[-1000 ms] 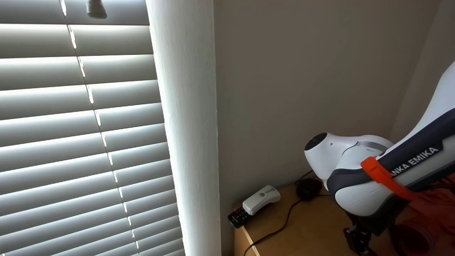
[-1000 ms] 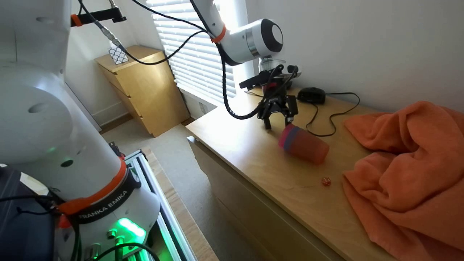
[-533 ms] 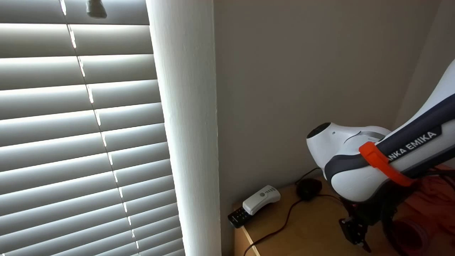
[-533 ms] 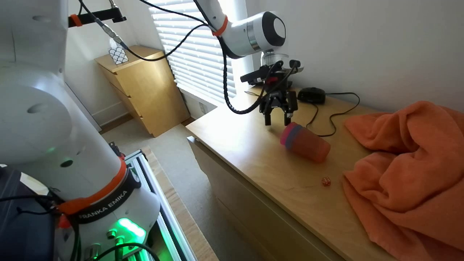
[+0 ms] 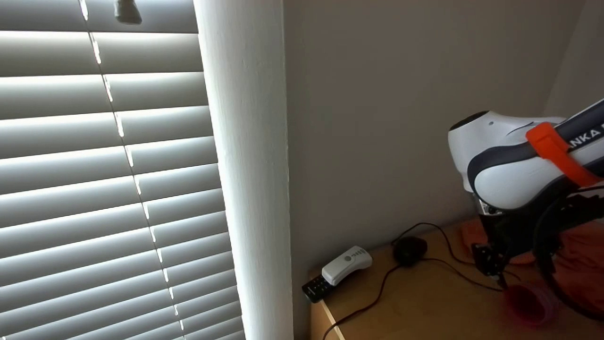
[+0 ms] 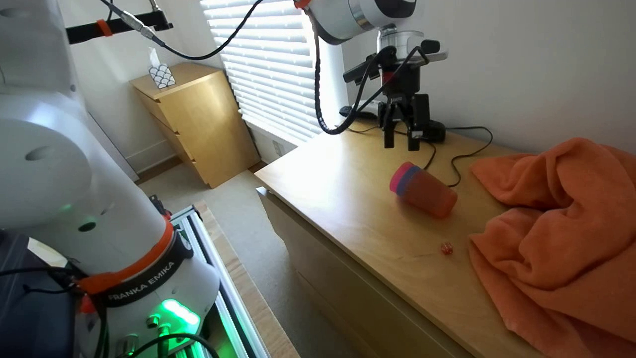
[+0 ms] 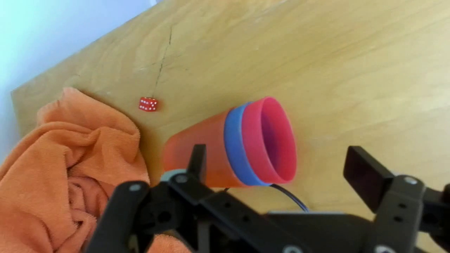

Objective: Turn the stacked up plastic cups over

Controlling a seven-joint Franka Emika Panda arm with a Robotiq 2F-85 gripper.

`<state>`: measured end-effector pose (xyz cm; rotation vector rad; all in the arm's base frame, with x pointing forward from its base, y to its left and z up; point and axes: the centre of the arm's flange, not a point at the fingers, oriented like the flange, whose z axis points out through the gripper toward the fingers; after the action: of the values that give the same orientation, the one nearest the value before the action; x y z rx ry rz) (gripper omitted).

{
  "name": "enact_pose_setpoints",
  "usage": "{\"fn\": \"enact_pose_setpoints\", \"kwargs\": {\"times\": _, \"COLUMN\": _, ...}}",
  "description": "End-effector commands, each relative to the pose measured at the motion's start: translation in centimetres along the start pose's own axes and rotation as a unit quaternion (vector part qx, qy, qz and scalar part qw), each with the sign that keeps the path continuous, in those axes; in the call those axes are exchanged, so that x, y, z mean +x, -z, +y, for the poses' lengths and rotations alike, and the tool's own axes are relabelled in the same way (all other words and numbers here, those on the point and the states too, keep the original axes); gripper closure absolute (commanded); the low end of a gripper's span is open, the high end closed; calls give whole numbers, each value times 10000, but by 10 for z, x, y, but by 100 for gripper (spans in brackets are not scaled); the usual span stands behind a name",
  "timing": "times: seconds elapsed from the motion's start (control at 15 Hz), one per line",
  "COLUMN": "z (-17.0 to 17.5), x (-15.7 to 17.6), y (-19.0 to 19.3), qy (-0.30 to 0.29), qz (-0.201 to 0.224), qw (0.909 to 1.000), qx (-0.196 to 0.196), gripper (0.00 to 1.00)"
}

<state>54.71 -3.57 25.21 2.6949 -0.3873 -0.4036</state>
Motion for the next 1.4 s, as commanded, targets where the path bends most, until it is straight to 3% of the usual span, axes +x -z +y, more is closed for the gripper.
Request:
{"fn": "enact_pose_setpoints", "kwargs": {"times": 0.0, "z": 3, "x": 1, "y": 1, "qy": -10, "qz": 8, "qw": 10000, "qx": 12, "gripper": 0}}
{"fn": "enact_pose_setpoints", "kwargs": {"times": 0.27, "z": -14, "x": 2, "y": -5, "qy": 171, "qz": -95, "qw": 9997, "qx": -156, "gripper": 0}}
{"fn": "enact_pose_setpoints", "kwargs": {"times": 0.4, "z": -4, "x": 10, "y": -7, "qy": -389, "qz": -301, "qw": 9988, "qx": -48, "gripper": 0}}
{"fn": "enact_pose_setpoints", "kwargs": {"times": 0.67, "z": 23, "x": 18, "y": -10, "qy": -1466, "qz": -393, "qw": 9879, "qx": 331, "gripper": 0}}
{"fn": "enact_pose_setpoints", "kwargs": {"times": 1.0, "z": 62, "x": 20, "y": -20, "qy": -2709, "qz": -592, "qw": 9594, "qx": 519, "gripper": 0}}
{"fn": "enact_pose_setpoints", "kwargs": {"times": 1.33, "z": 82, "x": 29, "y": -38, "qy": -3833, "qz": -751, "qw": 9160, "qx": 910, "gripper": 0}}
